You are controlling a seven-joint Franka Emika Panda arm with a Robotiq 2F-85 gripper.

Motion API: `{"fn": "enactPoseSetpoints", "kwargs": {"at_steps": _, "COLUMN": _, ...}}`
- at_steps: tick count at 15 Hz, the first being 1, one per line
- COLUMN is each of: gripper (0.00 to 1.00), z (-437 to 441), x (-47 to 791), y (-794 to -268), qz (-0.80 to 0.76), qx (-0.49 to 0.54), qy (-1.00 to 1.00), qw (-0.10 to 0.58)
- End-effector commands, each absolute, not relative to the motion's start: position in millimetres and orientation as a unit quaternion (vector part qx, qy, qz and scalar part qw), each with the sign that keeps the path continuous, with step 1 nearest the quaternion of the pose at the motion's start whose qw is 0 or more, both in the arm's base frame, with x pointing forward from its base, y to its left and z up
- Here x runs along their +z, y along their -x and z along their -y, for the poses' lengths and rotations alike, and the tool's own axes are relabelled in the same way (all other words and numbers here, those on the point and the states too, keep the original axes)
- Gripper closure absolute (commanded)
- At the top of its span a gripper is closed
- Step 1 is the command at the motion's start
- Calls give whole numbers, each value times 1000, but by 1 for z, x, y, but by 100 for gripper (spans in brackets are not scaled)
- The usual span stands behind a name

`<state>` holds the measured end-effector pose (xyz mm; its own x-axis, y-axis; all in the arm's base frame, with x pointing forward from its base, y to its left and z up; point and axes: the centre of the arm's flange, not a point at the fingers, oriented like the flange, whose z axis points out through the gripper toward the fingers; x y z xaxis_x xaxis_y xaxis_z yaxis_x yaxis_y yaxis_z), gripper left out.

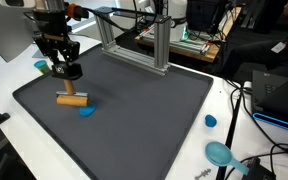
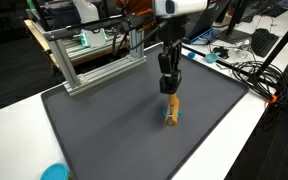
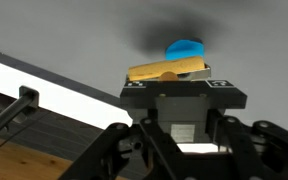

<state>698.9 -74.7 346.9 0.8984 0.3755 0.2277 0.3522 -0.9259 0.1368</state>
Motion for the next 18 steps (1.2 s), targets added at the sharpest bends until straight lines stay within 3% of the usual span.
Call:
{"fn": "enactPoseSetpoints", "kwargs": {"at_steps": 1, "gripper": 78, "z": 66, "x": 336, "y": -700, "qz": -180, "qx": 136, "qy": -974, "qw": 24}}
{"fn": "enactPoseSetpoints", "kwargs": {"at_steps": 18, "gripper": 78, "z": 77, "x": 298, "y": -720, "qz": -158, "qx": 117, "qy": -980, "qw": -38}}
